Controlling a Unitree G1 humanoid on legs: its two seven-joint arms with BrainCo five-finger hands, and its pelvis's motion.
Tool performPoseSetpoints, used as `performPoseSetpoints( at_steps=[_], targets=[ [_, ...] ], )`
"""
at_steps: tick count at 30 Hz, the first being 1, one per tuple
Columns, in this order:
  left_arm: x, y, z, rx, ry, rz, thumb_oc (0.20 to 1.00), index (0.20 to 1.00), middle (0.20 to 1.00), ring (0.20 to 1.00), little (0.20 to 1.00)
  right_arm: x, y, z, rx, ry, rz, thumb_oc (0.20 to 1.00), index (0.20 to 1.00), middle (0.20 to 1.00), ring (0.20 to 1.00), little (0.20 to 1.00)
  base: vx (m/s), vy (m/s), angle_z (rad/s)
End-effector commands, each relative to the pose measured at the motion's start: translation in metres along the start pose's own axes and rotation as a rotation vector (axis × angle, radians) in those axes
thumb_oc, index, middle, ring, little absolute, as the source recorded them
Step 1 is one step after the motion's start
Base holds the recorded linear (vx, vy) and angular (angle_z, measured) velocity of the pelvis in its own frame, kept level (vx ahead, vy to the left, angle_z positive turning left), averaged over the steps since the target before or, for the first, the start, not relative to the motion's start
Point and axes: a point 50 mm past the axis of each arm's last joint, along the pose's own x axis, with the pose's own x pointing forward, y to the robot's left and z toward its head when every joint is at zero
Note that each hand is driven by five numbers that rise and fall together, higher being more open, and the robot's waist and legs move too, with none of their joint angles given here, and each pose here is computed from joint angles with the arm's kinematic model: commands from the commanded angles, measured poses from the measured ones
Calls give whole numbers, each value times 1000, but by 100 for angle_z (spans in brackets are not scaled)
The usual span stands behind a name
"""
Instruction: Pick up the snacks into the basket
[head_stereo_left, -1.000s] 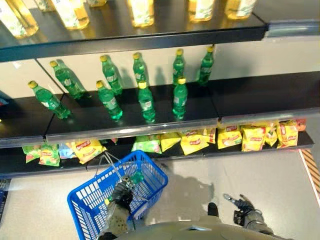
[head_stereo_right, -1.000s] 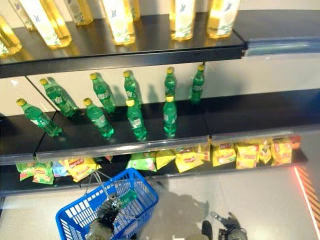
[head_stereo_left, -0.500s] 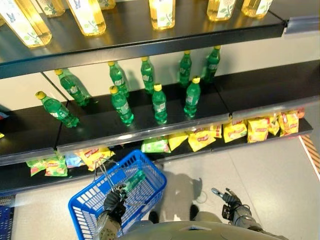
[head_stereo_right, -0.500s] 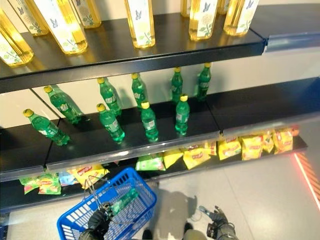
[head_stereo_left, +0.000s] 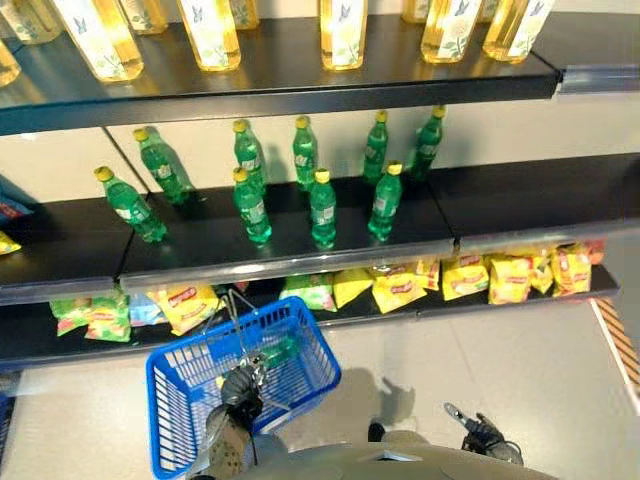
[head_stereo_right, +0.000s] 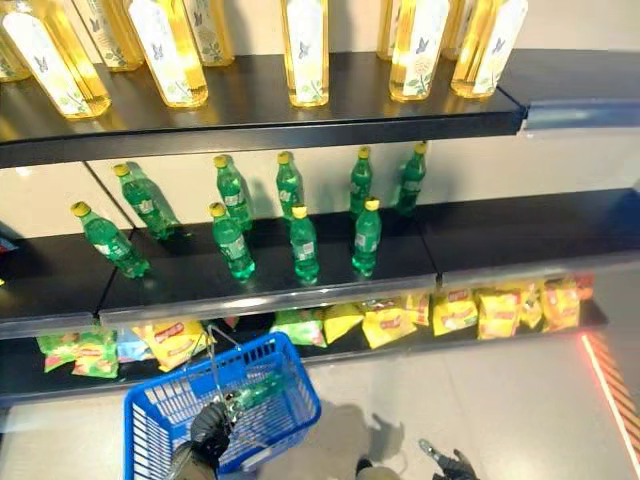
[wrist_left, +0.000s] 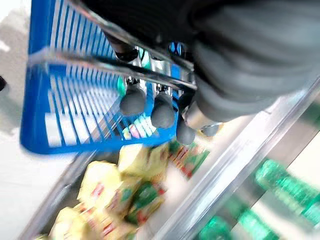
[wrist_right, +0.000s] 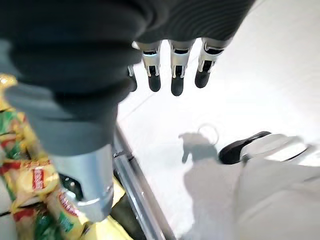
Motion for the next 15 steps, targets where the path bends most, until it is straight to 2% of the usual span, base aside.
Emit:
performPoseSetpoints(
  at_steps=[1, 5, 8, 15],
  targets=[
    [2, -21, 36, -54, -194, -112, 200, 200, 200, 200, 200, 3, 5, 24, 23, -81, 11, 1000, 1000, 1000, 1000, 1000, 125, 508, -21],
    [4, -21, 37, -33, -188, -114, 200, 200, 200, 200, 200, 5, 7, 32, 31, -101, 22, 1000, 1000, 1000, 1000, 1000, 110, 455, -9],
    [8, -29, 47, 38, -201, -156, 200, 200, 200, 200, 200, 4, 2, 25, 111, -69, -8, 1000, 1000, 1000, 1000, 1000, 90, 516, 17],
    [-1, -30, 54, 133, -219, -230, 200, 200, 200, 200, 200, 6, 7, 38, 74, -105, 38, 1000, 1000, 1000, 1000, 1000, -4, 498, -16]
  ],
)
